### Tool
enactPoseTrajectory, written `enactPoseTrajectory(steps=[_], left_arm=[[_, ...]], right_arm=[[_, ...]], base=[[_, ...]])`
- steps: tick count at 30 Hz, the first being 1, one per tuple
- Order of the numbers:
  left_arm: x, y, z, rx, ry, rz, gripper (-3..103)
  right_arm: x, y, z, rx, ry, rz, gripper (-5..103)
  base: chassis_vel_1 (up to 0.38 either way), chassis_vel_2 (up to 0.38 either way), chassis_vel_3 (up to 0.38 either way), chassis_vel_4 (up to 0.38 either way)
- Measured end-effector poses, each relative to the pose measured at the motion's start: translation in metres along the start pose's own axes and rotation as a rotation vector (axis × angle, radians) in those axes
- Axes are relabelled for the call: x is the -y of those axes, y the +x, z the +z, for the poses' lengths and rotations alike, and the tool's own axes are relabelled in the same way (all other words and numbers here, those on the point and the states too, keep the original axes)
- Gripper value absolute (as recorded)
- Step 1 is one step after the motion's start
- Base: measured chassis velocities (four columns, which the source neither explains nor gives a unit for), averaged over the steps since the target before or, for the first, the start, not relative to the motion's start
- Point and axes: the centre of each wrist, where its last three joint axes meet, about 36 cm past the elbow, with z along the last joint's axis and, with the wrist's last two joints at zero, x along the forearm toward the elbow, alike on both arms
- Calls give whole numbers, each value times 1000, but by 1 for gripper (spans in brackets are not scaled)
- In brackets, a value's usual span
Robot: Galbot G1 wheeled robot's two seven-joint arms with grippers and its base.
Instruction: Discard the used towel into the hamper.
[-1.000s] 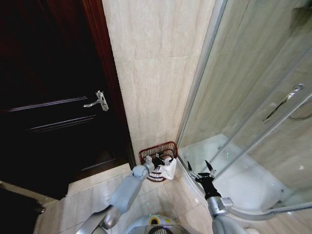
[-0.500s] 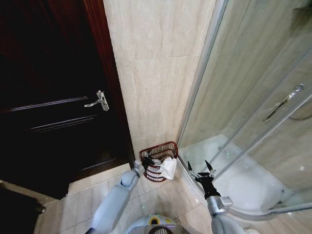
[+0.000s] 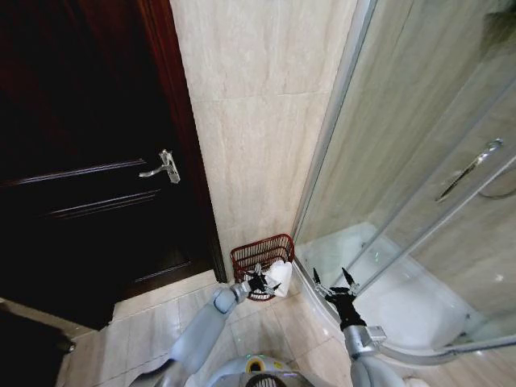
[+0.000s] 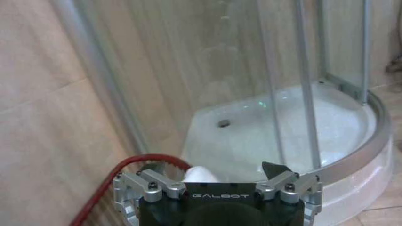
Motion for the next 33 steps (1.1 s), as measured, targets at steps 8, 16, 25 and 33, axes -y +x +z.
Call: enactPoseTrajectory(steps=[8,16,25,33], left_arm=[[14,-40,-10,-27,24,38,100],[17,-50,-14,-146,89,42,100],[19,-52,-9,-206,107,27,83],[21,-51,-2,-227,99,8,55]], right_arm=[[4,-1,2,-1,-6,19,100],[7,-1,2,-2,-10,27,100],[6,1,3,2,-7,23,100],[4,3,2,9,4,9,100]], base=[[0,0,0,0],[0,0,0,0],[0,0,0,0],[0,0,0,0]])
